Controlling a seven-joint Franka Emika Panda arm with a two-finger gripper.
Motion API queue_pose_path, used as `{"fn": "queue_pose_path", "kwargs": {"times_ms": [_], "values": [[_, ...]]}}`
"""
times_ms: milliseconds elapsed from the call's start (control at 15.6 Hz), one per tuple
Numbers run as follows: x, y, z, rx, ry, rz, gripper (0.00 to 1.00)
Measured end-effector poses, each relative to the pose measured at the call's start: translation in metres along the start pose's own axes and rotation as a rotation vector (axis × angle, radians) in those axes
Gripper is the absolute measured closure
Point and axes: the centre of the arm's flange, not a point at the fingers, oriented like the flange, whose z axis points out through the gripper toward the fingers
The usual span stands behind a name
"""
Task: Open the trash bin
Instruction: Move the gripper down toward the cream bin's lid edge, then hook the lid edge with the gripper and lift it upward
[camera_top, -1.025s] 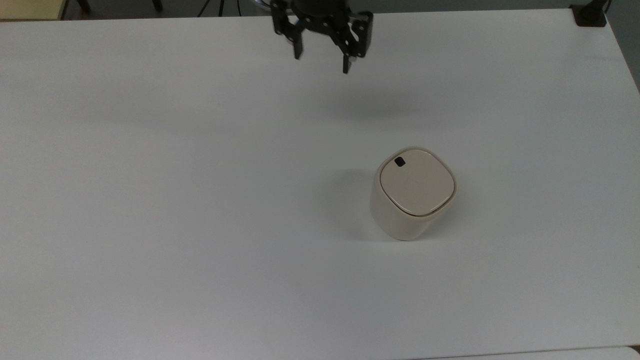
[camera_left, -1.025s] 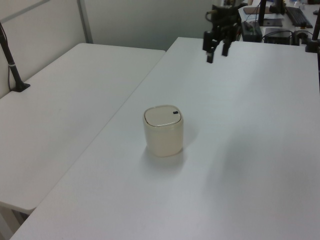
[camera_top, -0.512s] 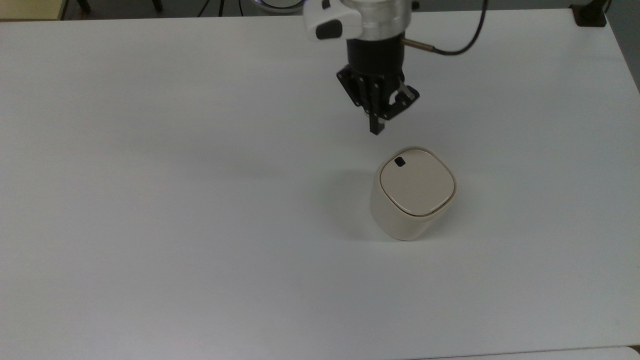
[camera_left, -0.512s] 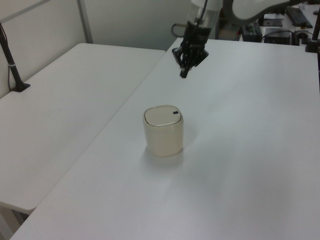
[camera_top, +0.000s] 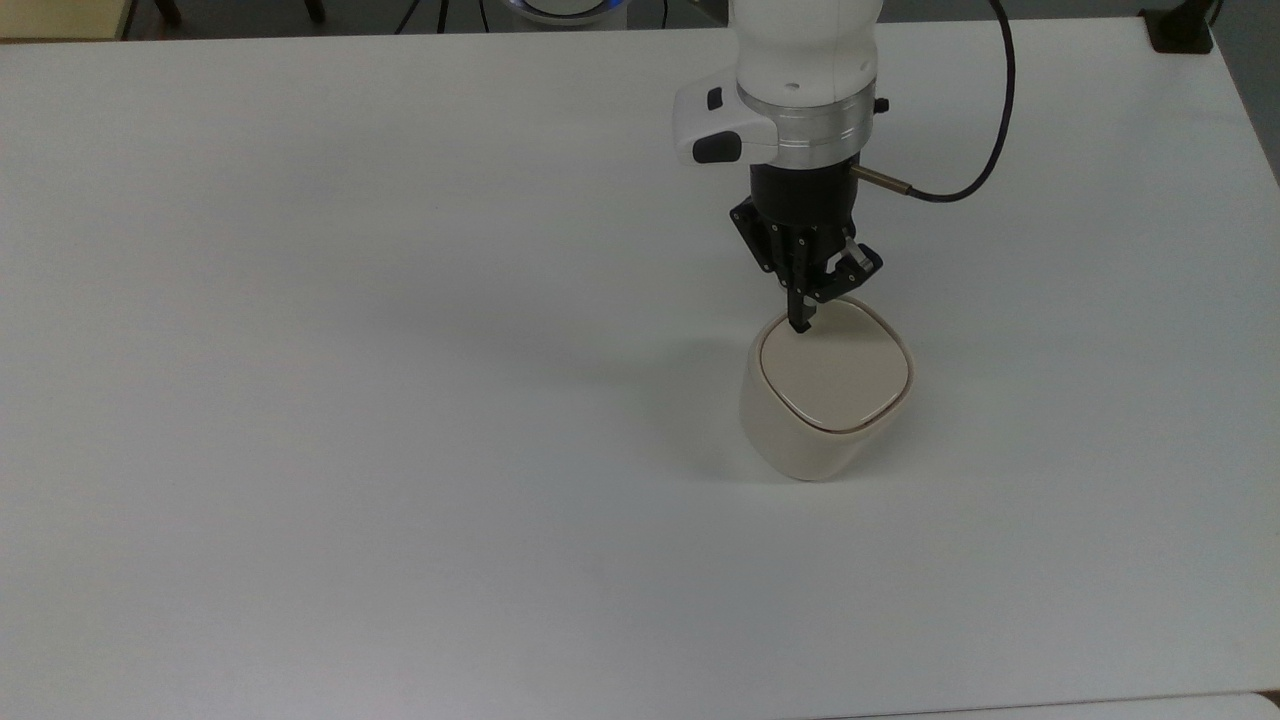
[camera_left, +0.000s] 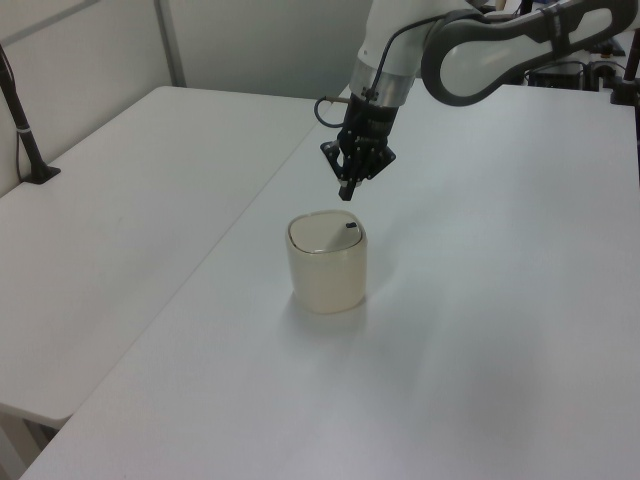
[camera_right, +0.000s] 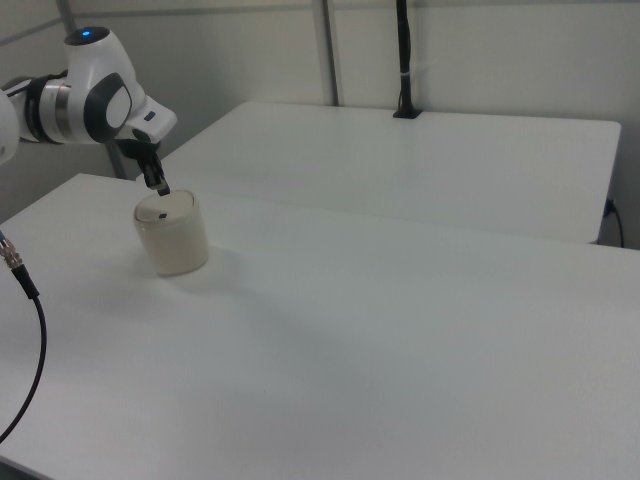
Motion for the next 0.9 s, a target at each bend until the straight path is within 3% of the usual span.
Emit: {"fn": "queue_pose_path", "kwargs": {"times_ms": [192,897], "values": [[-0.005,-0.006,0.004,0.028,0.01,-0.008,0.99],[-0.02,-0.006,0.039,-0.015,-0.019,-0.026,0.99]]}}
